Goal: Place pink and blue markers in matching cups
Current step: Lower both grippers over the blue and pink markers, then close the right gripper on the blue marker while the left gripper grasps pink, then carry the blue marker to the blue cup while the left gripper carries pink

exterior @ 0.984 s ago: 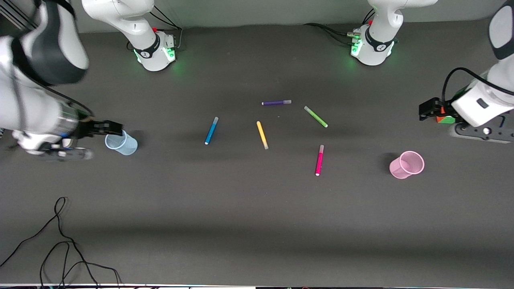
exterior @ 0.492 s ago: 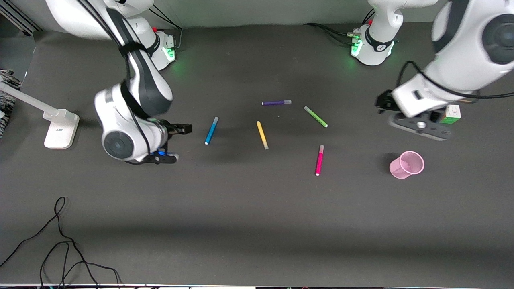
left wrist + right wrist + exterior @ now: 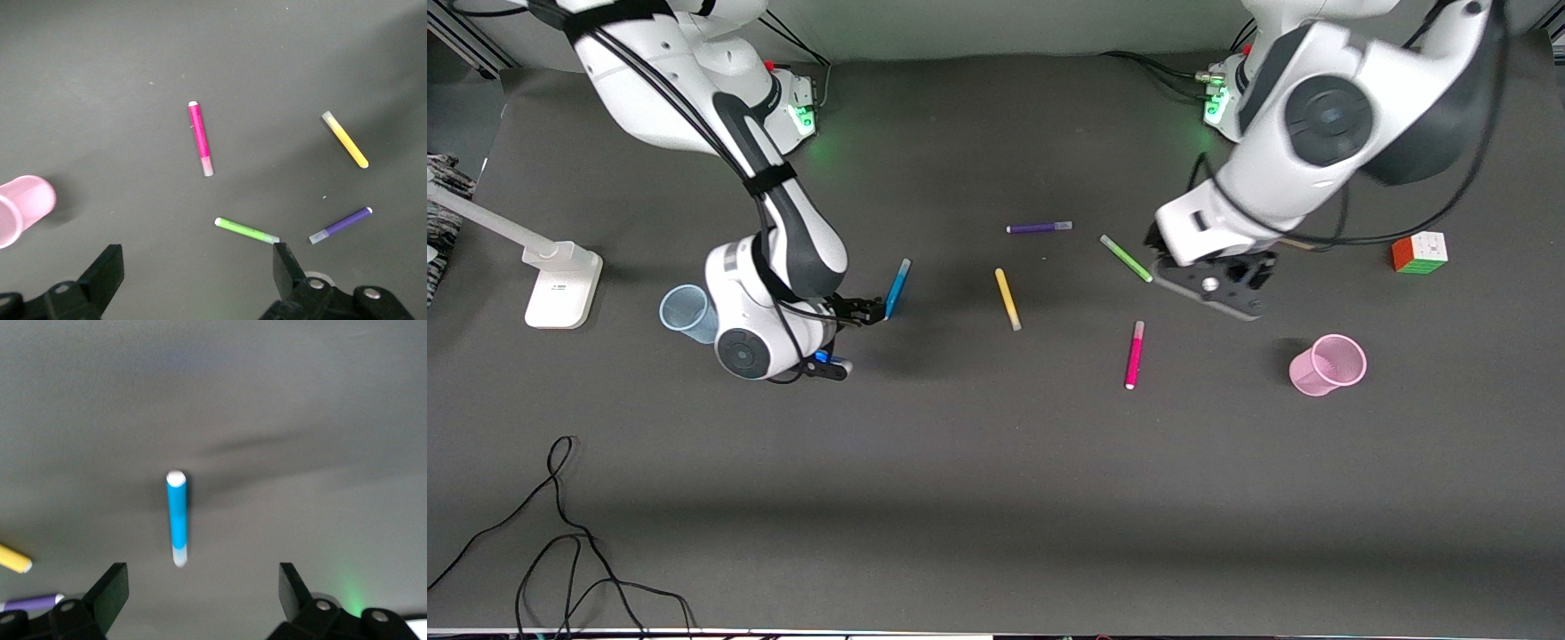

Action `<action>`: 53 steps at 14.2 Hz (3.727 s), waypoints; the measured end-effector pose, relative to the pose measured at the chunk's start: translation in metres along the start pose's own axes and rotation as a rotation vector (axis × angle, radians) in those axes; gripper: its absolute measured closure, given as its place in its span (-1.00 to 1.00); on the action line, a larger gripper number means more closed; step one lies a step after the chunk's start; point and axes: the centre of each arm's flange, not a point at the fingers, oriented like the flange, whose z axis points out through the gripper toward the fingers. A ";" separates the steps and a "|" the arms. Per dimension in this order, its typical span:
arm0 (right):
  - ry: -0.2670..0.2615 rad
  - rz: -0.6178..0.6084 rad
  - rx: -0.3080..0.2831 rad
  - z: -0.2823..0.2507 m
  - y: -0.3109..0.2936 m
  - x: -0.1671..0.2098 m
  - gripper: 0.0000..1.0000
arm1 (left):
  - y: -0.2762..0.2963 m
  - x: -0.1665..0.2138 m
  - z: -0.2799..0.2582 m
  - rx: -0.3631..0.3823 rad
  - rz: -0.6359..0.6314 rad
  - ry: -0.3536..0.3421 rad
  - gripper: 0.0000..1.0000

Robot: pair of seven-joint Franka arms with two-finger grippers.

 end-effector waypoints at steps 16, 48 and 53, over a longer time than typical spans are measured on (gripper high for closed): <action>0.037 0.043 -0.022 0.061 -0.030 0.014 -0.23 | -0.010 0.017 0.276 0.003 -0.005 0.006 -0.99; 0.372 -0.019 -0.036 -0.187 0.091 -0.051 0.65 | -0.090 0.027 0.160 0.059 -0.252 -0.082 0.64; 0.545 -0.134 -0.109 -0.221 0.156 -0.059 0.65 | -0.204 -0.023 0.105 0.023 -0.293 -0.219 0.64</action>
